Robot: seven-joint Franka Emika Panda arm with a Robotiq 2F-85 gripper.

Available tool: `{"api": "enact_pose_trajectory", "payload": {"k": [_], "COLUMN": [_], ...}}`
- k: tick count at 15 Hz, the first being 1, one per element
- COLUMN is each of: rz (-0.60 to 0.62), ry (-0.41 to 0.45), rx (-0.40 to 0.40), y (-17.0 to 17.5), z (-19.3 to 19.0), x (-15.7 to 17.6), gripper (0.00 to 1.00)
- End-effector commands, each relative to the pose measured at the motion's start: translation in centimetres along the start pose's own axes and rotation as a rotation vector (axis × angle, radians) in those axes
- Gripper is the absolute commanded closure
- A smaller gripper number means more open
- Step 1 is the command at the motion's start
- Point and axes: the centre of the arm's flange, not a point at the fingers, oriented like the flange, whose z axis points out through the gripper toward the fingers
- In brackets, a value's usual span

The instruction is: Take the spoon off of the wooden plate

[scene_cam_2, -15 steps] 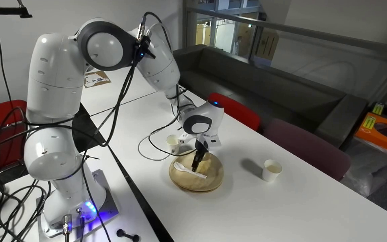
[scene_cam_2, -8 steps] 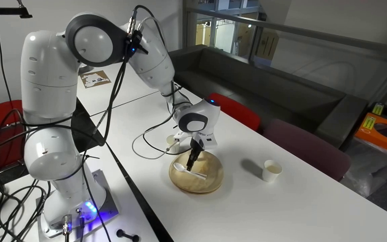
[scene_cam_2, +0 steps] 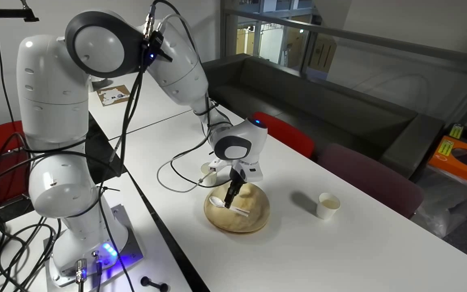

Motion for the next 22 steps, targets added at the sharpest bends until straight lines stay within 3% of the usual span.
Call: {"api": "enact_pose_trajectory", "payload": {"k": [1,10,22], "rz": [-0.014,-0.060,-0.111], "ry": [0.018,0.047,0.030], "rx": [0.017,0.110,0.131], "y": [0.5,1.1,2.1], "z": [0.0,0.1,1.3], "x": [0.6,1.5,1.6], "gripper": [0.00,0.00,0.00]}}
